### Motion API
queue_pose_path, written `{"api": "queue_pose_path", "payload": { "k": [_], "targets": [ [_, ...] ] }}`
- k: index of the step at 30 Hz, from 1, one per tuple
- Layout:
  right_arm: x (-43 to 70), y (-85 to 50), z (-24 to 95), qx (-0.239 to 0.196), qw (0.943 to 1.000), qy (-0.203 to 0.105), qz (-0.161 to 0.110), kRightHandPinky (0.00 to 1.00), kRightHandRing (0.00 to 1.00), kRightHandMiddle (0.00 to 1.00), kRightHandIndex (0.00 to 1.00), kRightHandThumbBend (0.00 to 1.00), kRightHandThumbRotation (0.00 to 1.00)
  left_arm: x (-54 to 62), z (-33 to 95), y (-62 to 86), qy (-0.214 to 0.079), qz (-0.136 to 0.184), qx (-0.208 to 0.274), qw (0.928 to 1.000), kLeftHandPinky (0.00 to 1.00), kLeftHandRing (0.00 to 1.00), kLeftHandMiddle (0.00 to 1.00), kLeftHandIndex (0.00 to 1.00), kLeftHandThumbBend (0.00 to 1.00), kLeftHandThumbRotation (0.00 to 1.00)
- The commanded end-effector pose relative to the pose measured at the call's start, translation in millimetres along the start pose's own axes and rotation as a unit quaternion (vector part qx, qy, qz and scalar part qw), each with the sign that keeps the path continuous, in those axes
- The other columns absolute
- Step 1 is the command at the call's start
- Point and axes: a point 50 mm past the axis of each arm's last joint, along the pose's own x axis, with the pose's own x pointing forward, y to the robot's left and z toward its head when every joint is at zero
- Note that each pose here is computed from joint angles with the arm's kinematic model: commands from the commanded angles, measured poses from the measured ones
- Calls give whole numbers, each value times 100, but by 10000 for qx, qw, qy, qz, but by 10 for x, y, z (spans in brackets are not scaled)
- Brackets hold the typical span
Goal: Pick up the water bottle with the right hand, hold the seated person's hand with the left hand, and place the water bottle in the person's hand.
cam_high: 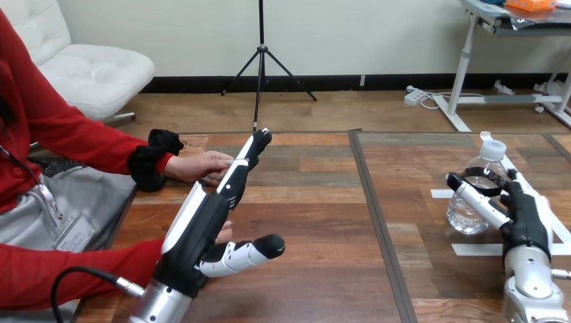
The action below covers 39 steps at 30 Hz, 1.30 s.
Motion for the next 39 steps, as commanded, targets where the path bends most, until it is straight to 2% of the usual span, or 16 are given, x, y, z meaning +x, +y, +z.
{"api": "queue_pose_path", "payload": {
  "k": [1, 6, 12, 19, 29, 39],
  "targets": [
    [95, 130, 355, 483, 9978, -364, -262, 47, 53, 58, 56, 97, 14, 97, 123, 136, -459, 124, 223, 9986, 98, 100, 100, 100, 100, 79],
    [98, 131, 359, 829, 9954, -274, -397, 22, 26, 30, 29, 89, 4, 85, 133, 134, -472, 134, 200, 9986, 98, 100, 100, 100, 100, 79],
    [106, 129, 359, 1163, 9920, -145, -461, 11, 14, 17, 16, 78, 1, 62, 153, 138, -517, 129, 234, 9983, 97, 100, 100, 100, 100, 78],
    [112, 115, 341, 1346, 9903, -59, -350, 6, 9, 12, 11, 69, 0, 40, 177, 145, -537, 119, 153, 9984, 98, 100, 100, 100, 100, 77],
    [112, 101, 312, 1914, 9815, -30, -62, 2, 5, 9, 8, 66, 0, 20, 216, 165, -589, 119, 123, 9981, 96, 100, 100, 100, 100, 76],
    [109, 77, 279, 2228, 9749, 20, -11, 0, 4, 8, 7, 66, 0, 9, 234, 173, -544, 120, 64, 9984, 96, 100, 100, 100, 100, 74]
  ]
}}
